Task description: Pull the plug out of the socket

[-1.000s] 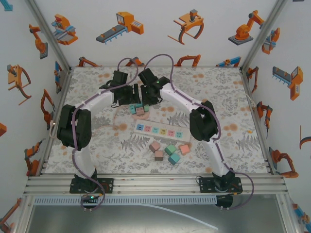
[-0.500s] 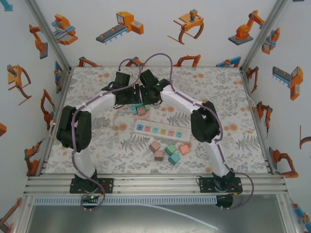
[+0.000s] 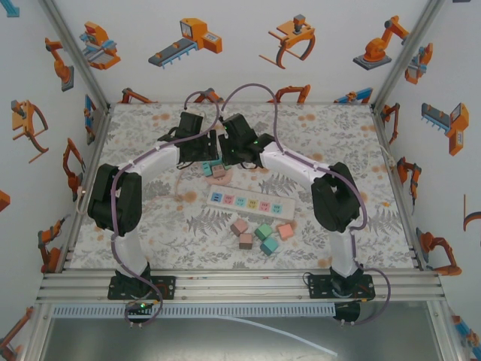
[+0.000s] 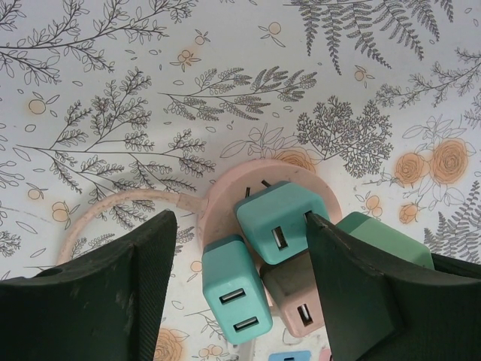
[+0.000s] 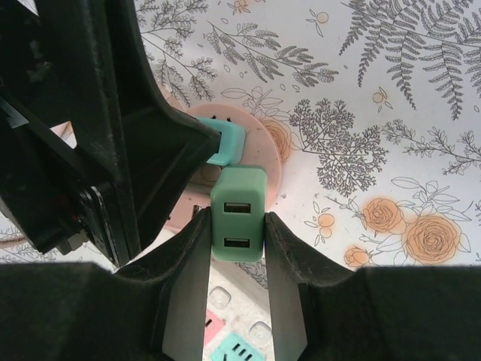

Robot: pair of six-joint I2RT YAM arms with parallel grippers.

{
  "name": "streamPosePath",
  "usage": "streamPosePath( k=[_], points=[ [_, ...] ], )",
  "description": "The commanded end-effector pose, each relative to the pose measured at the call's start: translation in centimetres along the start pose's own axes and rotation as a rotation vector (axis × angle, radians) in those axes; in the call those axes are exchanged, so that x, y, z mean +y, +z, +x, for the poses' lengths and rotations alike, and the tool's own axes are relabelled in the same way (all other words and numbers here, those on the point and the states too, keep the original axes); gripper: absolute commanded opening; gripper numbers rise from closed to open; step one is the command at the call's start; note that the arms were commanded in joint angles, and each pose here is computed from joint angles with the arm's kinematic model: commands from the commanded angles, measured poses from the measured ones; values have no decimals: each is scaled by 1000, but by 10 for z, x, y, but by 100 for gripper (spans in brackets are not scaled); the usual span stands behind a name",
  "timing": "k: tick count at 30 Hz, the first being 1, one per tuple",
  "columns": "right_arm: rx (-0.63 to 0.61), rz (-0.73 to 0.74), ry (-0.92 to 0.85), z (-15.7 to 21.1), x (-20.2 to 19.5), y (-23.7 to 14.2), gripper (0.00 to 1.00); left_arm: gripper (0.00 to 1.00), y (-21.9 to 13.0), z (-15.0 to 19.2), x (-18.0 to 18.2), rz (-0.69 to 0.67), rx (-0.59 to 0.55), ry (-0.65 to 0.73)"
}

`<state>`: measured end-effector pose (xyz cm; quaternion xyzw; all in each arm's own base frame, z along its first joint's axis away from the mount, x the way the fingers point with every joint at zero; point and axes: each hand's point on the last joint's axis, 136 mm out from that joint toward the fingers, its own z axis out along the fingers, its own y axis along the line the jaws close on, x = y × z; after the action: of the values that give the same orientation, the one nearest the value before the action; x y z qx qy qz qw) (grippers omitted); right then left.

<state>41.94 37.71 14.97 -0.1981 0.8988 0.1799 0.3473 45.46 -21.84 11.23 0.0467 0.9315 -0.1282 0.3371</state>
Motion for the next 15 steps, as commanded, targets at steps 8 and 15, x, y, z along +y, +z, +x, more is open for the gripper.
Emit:
streamPosePath(
  k=[8, 15],
  points=[
    [-169, -14, 7, -61, 10, -48, 0, 72, 11, 65, 13, -43, 189, 52],
    [-312, 8, 68, -89, -6, -119, 0, 76, -23, 23, -5, 18, 77, 50]
  ],
)
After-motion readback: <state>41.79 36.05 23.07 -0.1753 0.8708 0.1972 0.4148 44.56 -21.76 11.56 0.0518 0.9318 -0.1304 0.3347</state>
